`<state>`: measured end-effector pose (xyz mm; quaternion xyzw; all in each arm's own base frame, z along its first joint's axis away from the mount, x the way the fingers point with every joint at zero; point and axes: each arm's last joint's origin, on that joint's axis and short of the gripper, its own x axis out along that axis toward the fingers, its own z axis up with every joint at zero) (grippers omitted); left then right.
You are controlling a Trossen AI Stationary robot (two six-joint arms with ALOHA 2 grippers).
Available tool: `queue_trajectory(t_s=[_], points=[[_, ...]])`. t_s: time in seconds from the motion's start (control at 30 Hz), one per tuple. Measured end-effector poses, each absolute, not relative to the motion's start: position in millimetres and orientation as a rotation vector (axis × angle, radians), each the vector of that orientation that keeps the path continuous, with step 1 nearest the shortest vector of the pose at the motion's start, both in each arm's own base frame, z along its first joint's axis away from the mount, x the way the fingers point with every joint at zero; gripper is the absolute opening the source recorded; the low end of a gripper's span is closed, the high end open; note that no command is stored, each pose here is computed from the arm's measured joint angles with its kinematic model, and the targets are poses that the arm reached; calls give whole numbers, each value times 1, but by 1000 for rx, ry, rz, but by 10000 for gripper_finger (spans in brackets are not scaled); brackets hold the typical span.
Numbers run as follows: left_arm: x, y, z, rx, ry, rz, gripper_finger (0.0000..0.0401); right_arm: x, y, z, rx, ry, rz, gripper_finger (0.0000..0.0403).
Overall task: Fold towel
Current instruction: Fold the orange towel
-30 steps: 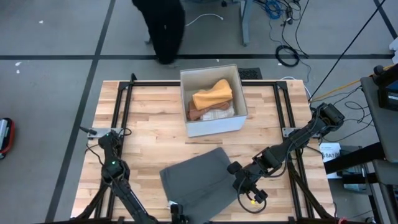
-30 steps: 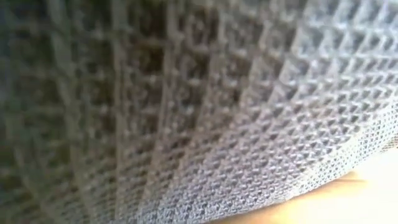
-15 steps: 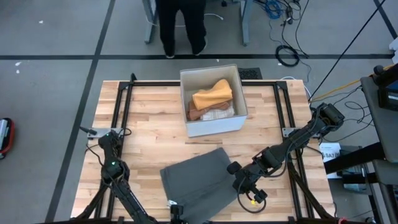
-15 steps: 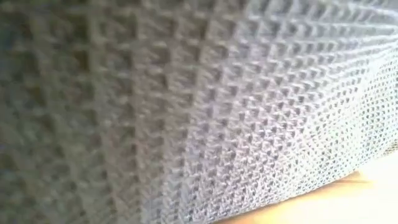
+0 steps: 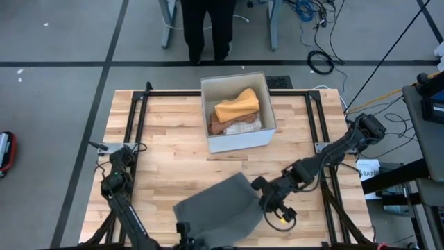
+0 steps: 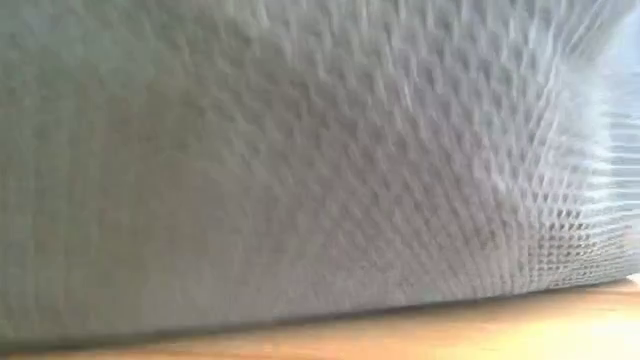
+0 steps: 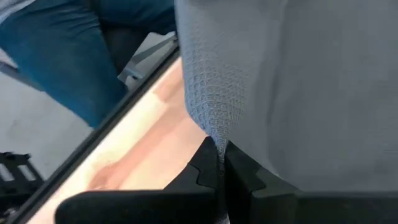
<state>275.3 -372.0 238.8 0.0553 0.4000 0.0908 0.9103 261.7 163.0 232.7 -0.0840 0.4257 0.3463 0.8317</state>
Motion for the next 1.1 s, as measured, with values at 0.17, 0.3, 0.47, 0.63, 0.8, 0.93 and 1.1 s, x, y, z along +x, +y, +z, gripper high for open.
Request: queue_trajectory(t_s=[0.17,0.3,0.47,0.63,0.8,0.93,1.1], points=[[274,-356,235,72,885,326,1,271,143,237,-194,869,692,0],[268,-350,234,46,912,410,1,280,124,237,-221,851,657,0],[258,-342,233,13,1041,506,2,291,103,238,-239,821,608,0],[254,-341,232,8,1048,528,16,300,85,234,-300,819,510,8],[252,-332,207,25,1150,592,35,310,73,222,-390,860,356,64],[246,-327,184,12,1235,641,53,314,65,215,-429,896,240,118],[245,-325,181,18,1234,668,76,314,64,215,-437,901,219,164]])
